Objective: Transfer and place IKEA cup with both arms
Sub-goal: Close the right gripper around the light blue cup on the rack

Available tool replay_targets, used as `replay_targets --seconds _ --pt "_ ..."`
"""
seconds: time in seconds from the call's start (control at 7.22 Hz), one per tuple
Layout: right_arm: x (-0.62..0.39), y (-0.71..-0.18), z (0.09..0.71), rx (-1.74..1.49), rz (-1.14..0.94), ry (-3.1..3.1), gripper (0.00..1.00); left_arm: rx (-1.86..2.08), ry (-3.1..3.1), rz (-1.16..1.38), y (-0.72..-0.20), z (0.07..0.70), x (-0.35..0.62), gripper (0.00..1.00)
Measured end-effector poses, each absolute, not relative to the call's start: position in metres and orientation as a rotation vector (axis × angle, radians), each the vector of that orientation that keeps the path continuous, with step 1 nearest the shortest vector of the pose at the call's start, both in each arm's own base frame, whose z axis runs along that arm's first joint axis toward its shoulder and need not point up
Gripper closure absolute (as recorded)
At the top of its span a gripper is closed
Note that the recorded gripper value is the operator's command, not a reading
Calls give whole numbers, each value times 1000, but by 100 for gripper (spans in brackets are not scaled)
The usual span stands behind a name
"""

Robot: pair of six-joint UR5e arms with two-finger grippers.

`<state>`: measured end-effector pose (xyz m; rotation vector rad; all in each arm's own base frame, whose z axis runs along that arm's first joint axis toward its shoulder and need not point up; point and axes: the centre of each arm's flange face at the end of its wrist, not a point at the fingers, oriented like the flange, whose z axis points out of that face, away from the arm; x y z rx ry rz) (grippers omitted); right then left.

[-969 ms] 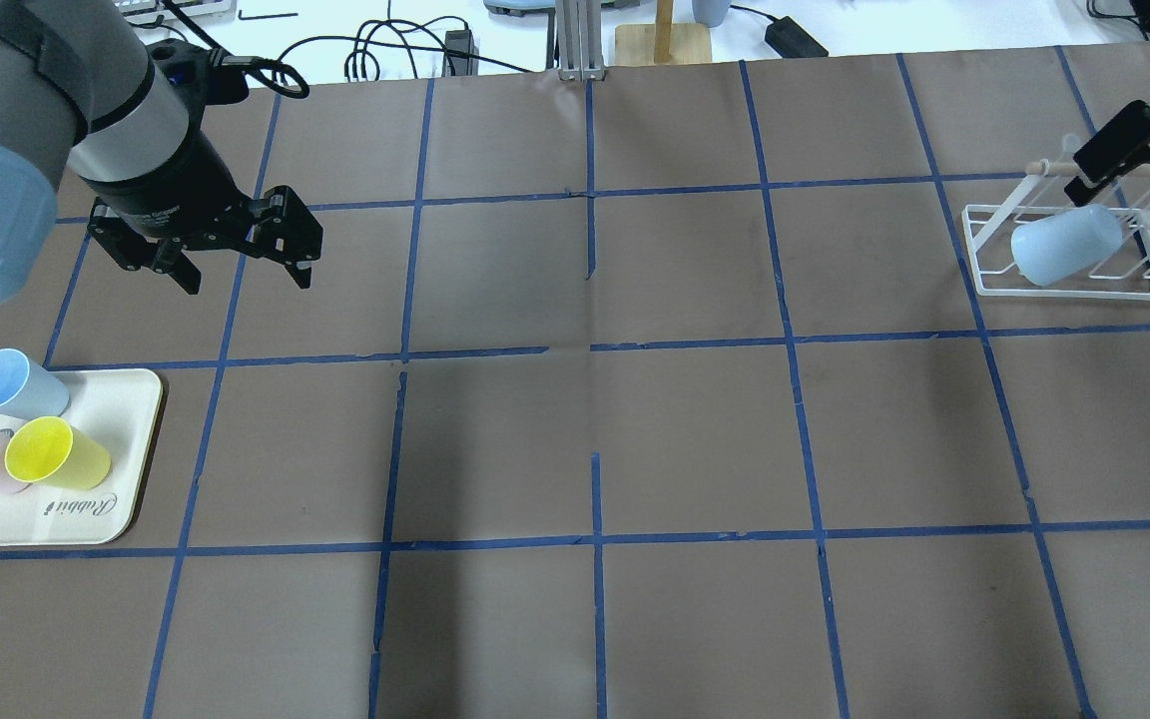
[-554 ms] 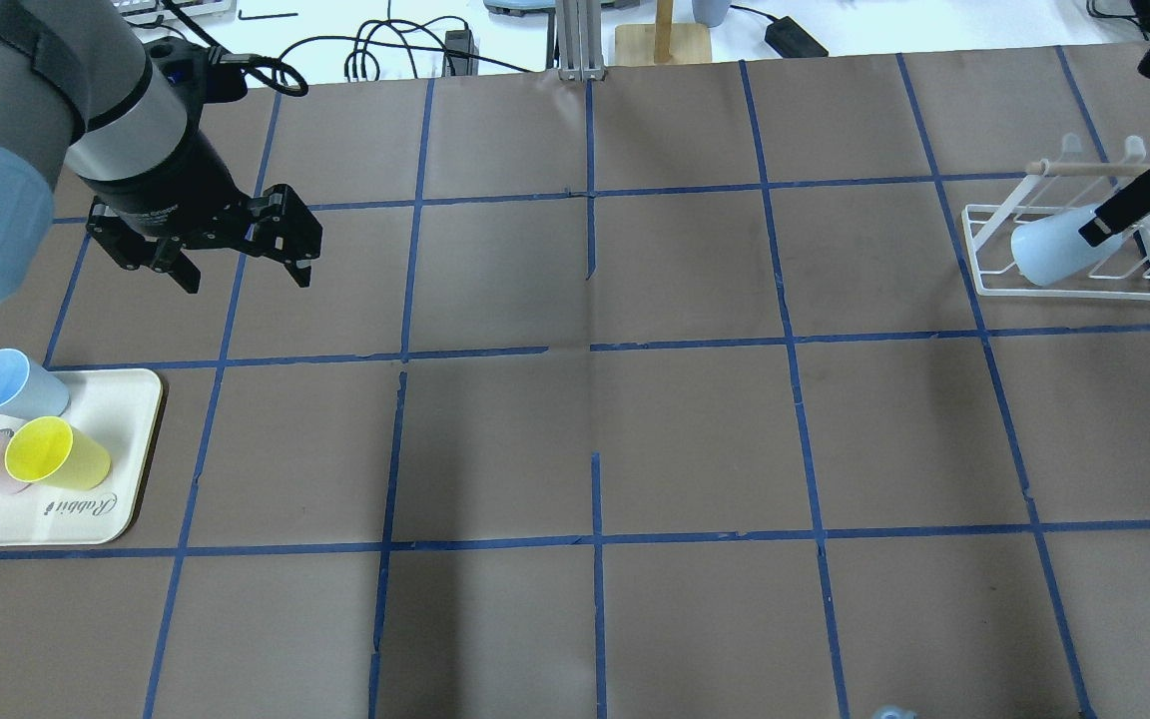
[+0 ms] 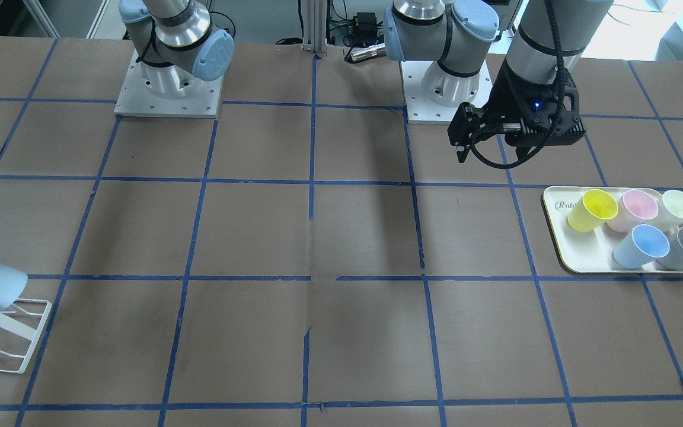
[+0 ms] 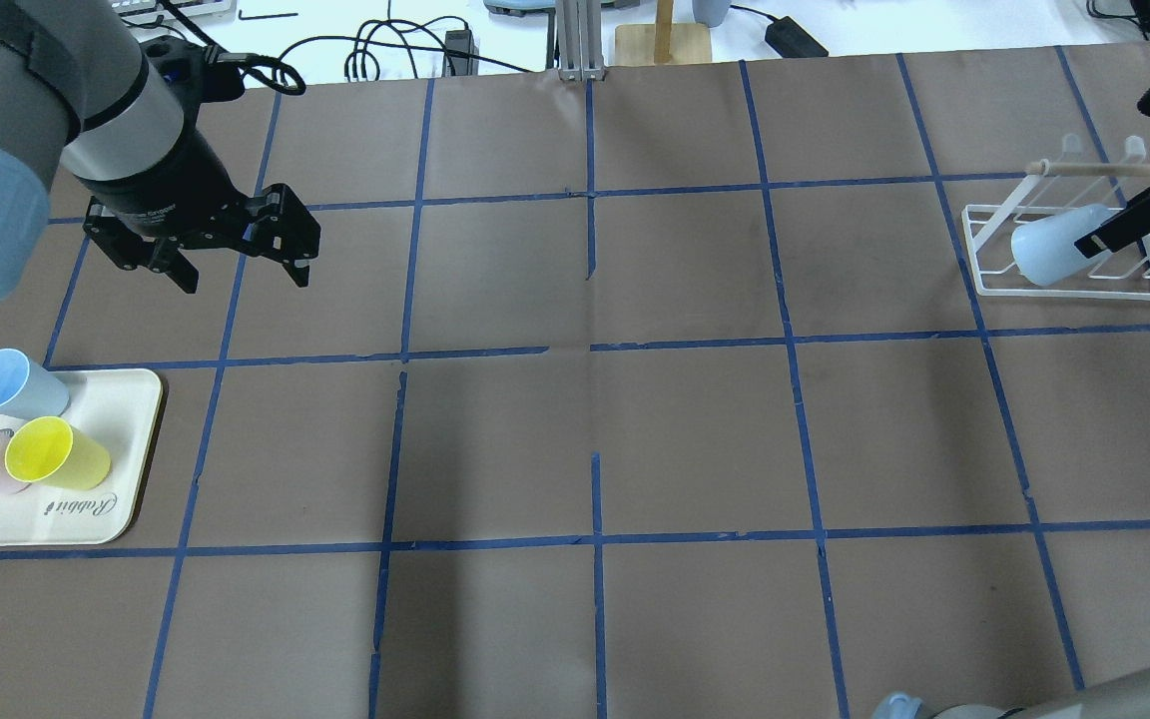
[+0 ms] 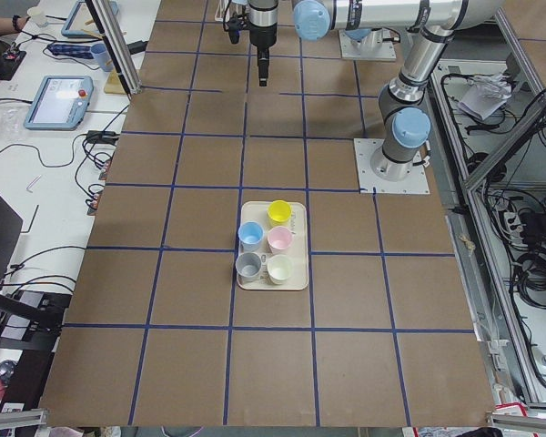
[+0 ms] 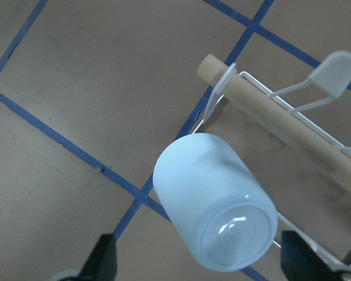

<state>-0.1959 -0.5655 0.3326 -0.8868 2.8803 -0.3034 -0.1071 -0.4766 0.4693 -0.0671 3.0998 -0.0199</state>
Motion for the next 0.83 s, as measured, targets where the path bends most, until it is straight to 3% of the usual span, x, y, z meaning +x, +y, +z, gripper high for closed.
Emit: replay_targets --seconds 0.83 --pt "-204 -579 300 -886 -318 2860 0 -77 3102 -28 -477 472 -106 0"
